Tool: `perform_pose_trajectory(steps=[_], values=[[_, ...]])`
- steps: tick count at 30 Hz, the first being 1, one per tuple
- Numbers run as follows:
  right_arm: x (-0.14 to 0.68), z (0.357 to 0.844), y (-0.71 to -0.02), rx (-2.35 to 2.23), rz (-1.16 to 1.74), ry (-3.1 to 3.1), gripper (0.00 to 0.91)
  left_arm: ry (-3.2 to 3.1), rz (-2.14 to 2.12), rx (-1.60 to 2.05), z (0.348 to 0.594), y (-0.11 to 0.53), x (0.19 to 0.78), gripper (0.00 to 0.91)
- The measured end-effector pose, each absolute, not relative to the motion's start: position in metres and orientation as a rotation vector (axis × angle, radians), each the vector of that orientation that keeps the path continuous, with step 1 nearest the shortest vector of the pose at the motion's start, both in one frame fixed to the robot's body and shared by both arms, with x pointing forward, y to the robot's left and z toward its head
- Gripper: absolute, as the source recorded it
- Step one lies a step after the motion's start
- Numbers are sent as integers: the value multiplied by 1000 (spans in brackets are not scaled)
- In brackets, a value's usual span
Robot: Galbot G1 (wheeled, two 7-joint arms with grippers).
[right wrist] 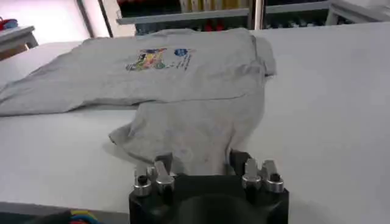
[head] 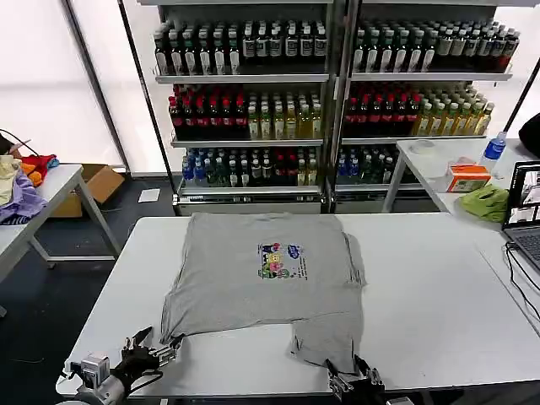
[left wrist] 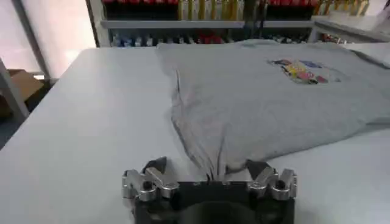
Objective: Fold and organize the clothes.
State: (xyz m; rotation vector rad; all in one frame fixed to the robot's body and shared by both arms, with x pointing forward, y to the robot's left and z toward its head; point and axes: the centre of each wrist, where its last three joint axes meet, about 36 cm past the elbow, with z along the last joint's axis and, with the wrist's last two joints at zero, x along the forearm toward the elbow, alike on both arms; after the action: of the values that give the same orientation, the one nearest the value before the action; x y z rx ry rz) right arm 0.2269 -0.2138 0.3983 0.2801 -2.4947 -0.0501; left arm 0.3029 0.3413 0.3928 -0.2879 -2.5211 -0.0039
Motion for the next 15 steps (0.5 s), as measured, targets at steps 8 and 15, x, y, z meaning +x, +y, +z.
perform_pose_trajectory(steps=[8, 15], values=[[223, 395, -214, 289, -72, -2496, 0, -2515, 4, -300, 387, 336, 299, 10], [221, 395, -218, 315, -95, -2519, 0, -2525, 11, -313, 384, 326, 295, 10]])
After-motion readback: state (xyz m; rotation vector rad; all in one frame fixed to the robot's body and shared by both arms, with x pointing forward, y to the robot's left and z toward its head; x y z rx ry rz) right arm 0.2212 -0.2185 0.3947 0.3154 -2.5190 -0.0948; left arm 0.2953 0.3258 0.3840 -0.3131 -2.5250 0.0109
